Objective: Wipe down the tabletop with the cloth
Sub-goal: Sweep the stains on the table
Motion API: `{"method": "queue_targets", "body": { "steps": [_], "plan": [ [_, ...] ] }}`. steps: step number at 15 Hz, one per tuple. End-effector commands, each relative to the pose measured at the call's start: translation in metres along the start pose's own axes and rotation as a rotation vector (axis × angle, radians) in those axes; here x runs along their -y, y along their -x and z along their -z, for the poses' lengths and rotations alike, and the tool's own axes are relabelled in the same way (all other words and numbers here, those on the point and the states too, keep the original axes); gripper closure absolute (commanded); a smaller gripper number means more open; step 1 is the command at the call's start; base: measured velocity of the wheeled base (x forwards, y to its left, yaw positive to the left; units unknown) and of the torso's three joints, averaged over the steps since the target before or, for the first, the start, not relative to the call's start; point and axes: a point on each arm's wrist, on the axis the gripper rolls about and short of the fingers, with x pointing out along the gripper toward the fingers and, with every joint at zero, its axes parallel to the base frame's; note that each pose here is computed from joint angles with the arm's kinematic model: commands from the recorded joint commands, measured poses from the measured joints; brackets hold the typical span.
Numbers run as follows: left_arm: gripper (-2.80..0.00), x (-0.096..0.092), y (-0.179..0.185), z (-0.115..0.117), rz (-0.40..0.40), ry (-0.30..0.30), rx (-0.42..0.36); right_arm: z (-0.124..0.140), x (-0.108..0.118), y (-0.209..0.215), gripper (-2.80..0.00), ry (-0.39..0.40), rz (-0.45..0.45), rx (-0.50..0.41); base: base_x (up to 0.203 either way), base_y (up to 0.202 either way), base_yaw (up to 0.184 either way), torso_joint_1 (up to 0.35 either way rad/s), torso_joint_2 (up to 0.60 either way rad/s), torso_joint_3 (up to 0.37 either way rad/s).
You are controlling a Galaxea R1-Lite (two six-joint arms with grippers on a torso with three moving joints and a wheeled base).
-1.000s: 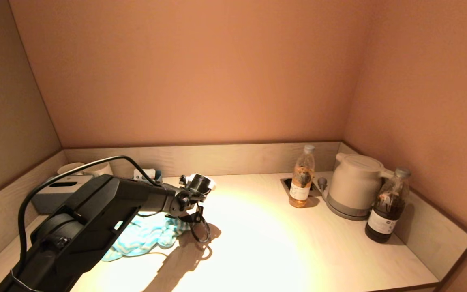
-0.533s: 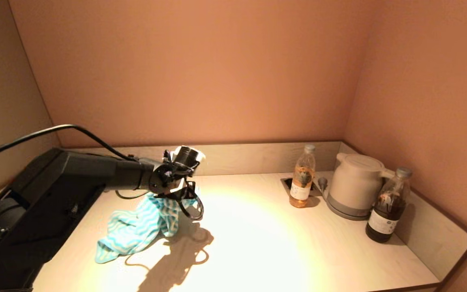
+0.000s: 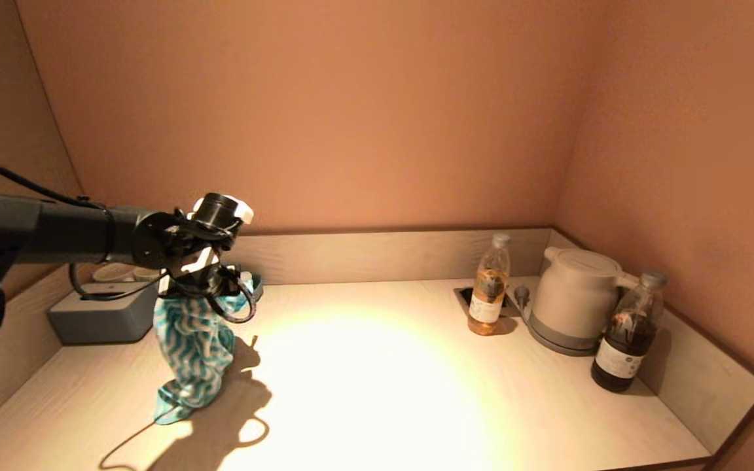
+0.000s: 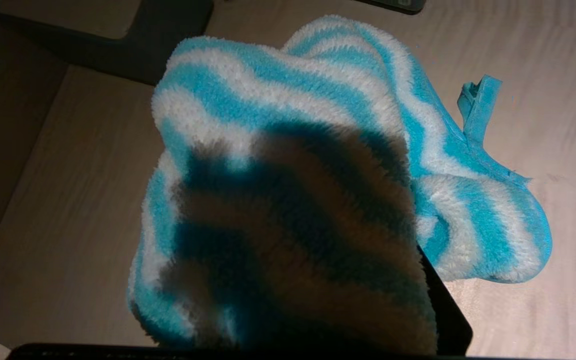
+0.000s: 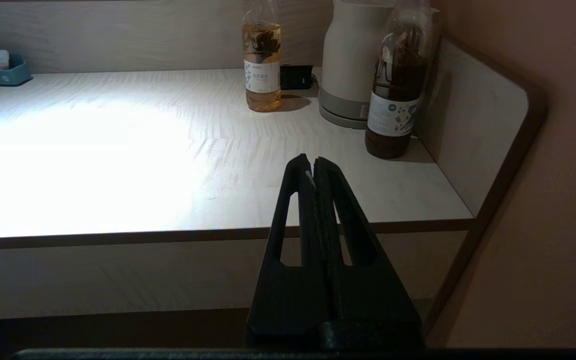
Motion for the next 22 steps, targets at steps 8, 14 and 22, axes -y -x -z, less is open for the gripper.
{"method": "queue_targets", "body": {
  "steps": [8, 14, 22],
  "plan": [
    [0.0, -0.095, -0.076, 0.049, -0.262, -0.009, -0.305, 0.0, 0.0, 0.0, 0.0, -0.001, -0.001, 0.0, 0.0, 0.0, 0.0, 0.0, 0.0, 0.0],
    [0.0, -0.078, -0.114, 0.097, -0.287, -0.101, -0.452, 0.0, 0.0, 0.0, 0.0, 0.0, -0.001, 0.0, 0.0, 0.0, 0.0, 0.0, 0.0, 0.0],
    [0.0, 0.039, -0.07, 0.131, -0.037, -0.263, -0.391, 0.0, 0.0, 0.0, 0.0, -0.001, -0.001, 0.0, 0.0, 0.0, 0.0, 0.0, 0.0, 0.0]
  ]
}}
